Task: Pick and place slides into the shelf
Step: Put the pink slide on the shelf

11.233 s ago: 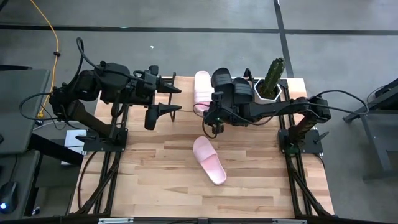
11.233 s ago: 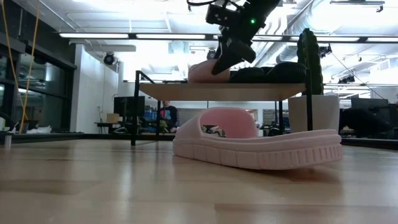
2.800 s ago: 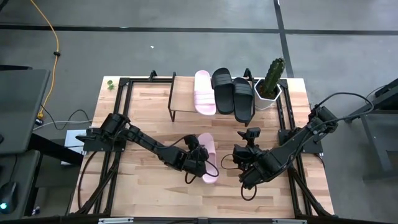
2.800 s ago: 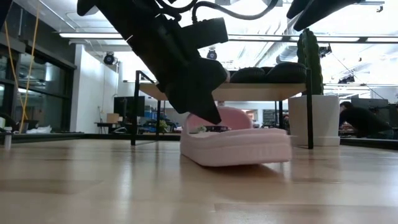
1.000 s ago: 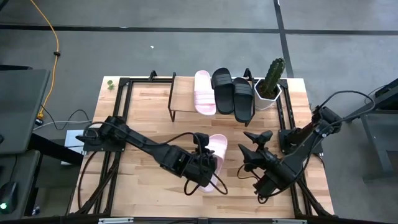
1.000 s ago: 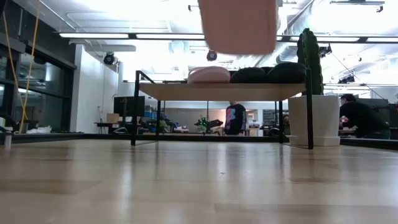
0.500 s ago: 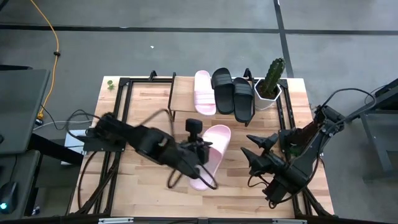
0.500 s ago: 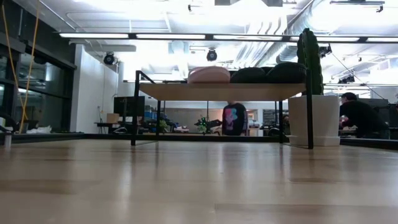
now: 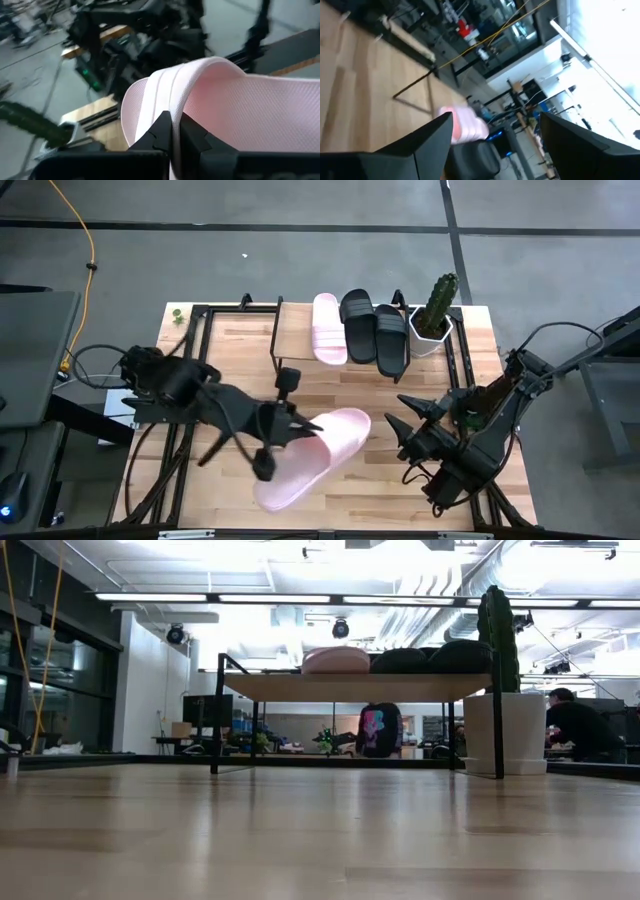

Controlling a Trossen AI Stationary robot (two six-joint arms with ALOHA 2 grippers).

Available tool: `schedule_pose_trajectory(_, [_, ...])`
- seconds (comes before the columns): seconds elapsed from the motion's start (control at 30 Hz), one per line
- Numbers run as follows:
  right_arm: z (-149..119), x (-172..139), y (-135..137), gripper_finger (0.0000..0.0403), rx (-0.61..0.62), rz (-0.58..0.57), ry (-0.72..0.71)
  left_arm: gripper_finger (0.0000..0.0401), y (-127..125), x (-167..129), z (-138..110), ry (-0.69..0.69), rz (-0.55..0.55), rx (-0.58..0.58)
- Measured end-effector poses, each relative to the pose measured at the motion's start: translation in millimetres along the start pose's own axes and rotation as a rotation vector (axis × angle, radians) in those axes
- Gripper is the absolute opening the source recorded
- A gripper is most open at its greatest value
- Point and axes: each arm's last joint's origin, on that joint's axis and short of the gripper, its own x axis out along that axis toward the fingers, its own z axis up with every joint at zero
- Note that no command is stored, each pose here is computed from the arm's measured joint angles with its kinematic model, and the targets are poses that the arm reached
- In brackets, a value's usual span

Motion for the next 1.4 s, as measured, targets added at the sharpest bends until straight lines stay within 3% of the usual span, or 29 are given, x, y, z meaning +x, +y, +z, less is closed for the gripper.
schedule_pose_trajectory(0.5, [32, -2, -40, 0.0288, 0.001, -0.042, -0.033, 0.0003, 23, -66, 17, -0.263, -0.156, -0.055])
schedule_pose_trajectory(0.7, [38, -2, -53, 0.0288, -0.007, -0.041, -0.031, 0.0002, 35, -96, 17, -0.328, -0.148, -0.092])
schedule_pose_trajectory(1.0, [49, -4, -74, 0.0288, -0.004, -0.041, -0.032, 0.0001, 44, -115, 22, -0.396, -0.137, -0.118])
schedule_pose_trajectory(1.4, [67, -5, -111, 0.0288, 0.007, -0.009, -0.025, 0.0, 45, -119, 25, -0.439, -0.172, -0.122])
